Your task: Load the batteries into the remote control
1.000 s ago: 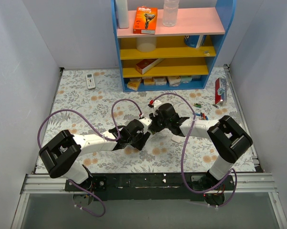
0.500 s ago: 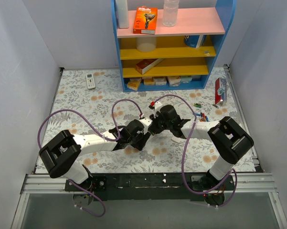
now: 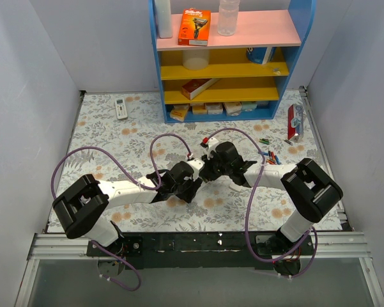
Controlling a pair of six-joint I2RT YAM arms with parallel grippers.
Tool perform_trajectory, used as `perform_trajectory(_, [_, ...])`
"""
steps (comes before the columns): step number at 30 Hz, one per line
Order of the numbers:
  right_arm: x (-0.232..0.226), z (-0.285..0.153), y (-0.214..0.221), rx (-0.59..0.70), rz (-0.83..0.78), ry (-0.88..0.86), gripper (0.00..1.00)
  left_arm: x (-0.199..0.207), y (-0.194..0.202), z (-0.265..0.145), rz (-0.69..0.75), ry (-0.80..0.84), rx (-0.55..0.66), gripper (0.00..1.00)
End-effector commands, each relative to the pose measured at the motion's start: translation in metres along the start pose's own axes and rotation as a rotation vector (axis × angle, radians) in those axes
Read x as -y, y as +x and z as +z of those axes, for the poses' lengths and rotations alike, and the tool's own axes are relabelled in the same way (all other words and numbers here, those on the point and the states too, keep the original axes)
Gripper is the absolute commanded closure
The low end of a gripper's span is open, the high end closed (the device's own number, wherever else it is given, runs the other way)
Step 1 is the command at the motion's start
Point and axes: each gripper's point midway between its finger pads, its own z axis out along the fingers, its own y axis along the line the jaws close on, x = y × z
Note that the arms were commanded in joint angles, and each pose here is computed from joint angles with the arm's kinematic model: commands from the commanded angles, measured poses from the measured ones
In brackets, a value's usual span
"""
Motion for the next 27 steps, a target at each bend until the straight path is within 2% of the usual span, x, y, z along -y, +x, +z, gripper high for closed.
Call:
perform_trajectory(1, [0.000, -0.011, 0.033, -0.107, 0.013, -0.001, 0.99, -0.008, -0.014, -0.001, -0.026, -0.056, 0.037, 0.66])
perform_trajectory(11, [-0.004, -0.003, 0.058, -0.205, 0.071, -0.041, 0.99, -0.006, -0.022, -0.005, -0.032, -0.039, 0.074, 0.66])
perform_trajectory(27, [-0.008, -0.010, 0.099, -0.382, 0.224, -0.020, 0.92, -0.007, -0.023, -0.008, -0.041, -0.044, 0.096, 0.65])
